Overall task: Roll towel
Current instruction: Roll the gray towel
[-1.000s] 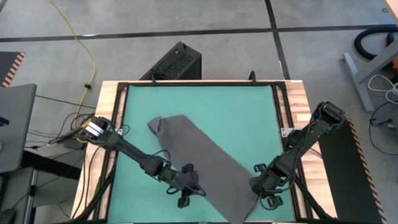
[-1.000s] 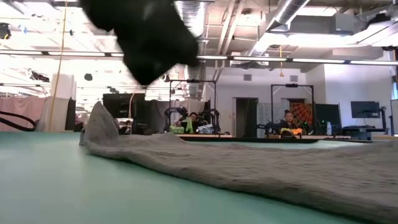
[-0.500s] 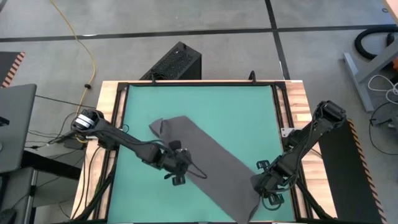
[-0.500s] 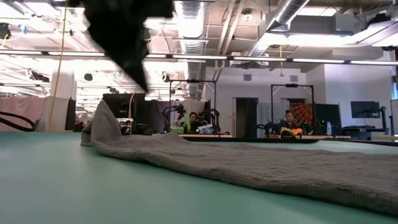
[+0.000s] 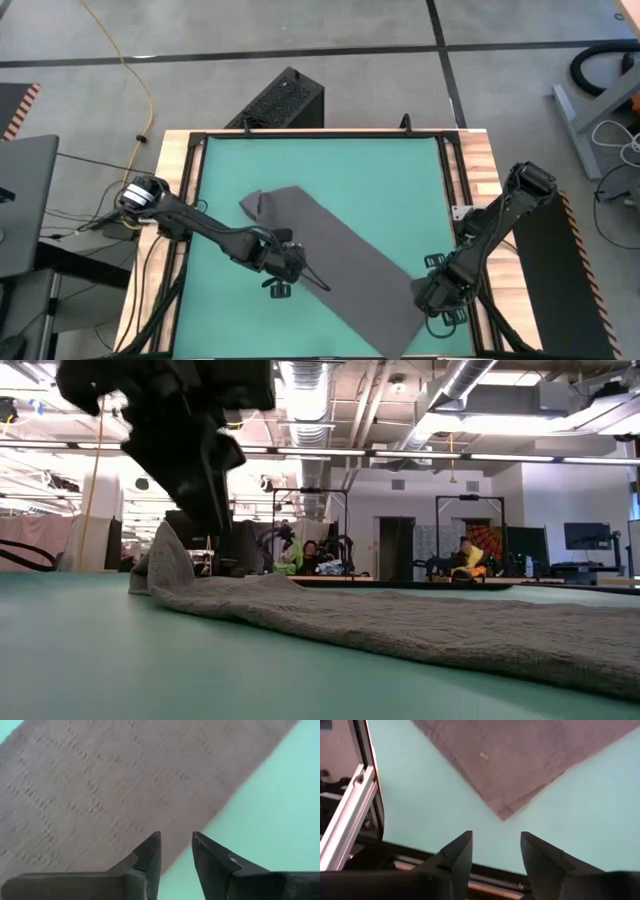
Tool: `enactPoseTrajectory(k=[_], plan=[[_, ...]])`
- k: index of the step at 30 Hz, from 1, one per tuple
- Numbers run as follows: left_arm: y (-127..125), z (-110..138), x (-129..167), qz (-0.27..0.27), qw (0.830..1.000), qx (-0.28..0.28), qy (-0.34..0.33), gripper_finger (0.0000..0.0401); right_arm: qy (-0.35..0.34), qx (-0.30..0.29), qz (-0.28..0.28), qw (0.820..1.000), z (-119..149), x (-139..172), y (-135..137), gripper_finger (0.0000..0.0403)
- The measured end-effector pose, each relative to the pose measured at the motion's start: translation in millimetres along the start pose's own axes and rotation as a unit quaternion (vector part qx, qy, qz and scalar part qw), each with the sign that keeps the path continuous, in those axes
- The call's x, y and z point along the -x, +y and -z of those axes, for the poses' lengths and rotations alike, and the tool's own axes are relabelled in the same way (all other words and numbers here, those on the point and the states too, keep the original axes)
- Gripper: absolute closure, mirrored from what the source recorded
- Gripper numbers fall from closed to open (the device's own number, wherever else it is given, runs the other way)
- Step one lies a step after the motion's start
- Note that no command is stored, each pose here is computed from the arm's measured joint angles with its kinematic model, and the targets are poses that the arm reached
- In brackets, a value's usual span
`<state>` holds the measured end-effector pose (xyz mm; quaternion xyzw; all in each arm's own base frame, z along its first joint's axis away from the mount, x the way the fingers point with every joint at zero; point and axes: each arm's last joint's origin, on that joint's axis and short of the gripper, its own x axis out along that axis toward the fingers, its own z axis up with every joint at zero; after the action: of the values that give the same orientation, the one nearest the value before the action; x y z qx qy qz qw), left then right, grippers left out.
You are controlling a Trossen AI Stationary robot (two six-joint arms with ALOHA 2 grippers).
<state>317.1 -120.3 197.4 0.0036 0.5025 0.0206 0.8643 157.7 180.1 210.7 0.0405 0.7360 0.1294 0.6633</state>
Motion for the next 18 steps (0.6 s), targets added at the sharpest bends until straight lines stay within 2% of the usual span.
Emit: enactPoseTrajectory(k=[2, 5, 8, 11, 14, 18], plan=[[-1, 3, -10, -0.010, 1.000, 0.007, 0.013, 0.0280, -0.011, 0.018, 0.002, 1.000, -1, 1, 0, 0.0197], [-7, 4, -36, 0.004, 1.000, 0.015, 0.017, 0.0268, -0.100, 0.072, 0.052, 0.991, -10, 4, 0, 0.0197], [-15, 7, -63, 0.037, 0.999, 0.012, 0.024, 0.0265, -0.217, 0.118, 0.097, 0.964, -32, 11, -3, 0.0204], [-21, 7, -75, 0.084, 0.996, 0.012, 0.042, 0.0265, -0.320, 0.134, 0.098, 0.933, -58, 22, -10, 0.0209], [-23, 4, -74, 0.115, 0.992, 0.016, 0.050, 0.0265, -0.402, 0.136, 0.086, 0.901, -78, 26, -24, 0.0213], [-27, -6, -54, 0.146, 0.989, -0.003, 0.038, 0.0265, -0.452, 0.130, 0.097, 0.877, -89, 20, -47, 0.0217]])
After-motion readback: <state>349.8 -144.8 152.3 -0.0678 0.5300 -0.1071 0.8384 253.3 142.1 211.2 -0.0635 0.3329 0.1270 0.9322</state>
